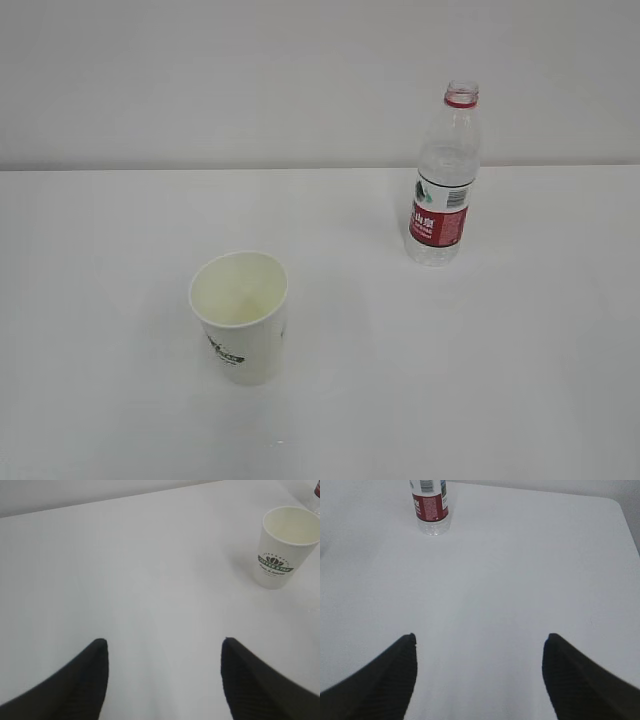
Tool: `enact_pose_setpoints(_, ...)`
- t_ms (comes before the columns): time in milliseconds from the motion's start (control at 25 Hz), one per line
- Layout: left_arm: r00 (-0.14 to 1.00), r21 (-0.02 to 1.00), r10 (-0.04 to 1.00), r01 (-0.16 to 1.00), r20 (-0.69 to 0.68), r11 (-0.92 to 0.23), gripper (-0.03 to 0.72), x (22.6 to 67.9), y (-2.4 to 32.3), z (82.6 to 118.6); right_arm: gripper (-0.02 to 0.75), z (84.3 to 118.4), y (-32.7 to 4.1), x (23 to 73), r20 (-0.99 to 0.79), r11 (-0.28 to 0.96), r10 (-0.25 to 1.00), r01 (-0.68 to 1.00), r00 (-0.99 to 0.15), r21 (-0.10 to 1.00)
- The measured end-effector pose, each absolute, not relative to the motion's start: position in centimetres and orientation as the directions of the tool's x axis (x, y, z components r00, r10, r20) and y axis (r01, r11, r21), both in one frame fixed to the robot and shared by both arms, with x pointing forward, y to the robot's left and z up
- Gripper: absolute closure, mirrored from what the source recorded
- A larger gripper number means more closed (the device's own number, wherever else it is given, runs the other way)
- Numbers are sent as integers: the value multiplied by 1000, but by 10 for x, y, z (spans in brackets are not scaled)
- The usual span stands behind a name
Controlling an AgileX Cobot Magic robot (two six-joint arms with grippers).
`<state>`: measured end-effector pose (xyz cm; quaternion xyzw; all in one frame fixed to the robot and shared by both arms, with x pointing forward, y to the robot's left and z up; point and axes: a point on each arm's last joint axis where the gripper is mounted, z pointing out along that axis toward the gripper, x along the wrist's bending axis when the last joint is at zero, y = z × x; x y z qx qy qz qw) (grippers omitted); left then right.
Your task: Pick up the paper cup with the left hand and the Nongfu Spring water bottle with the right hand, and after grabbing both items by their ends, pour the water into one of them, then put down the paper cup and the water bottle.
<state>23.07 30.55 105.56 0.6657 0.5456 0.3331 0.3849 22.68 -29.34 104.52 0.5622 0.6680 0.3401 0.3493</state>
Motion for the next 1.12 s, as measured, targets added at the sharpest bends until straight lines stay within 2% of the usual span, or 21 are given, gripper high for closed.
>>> enact_pose_setpoints(960,183,877,983,468,23,-108,174,231,305,1056,149,1046,-292,227,-75,131,989,510,-130,850)
enact_pose_setpoints(1120,182,923,983,374,23,-91,174,231,305,1069,150,1058,-288,227,-40,101,988,427,-150,899)
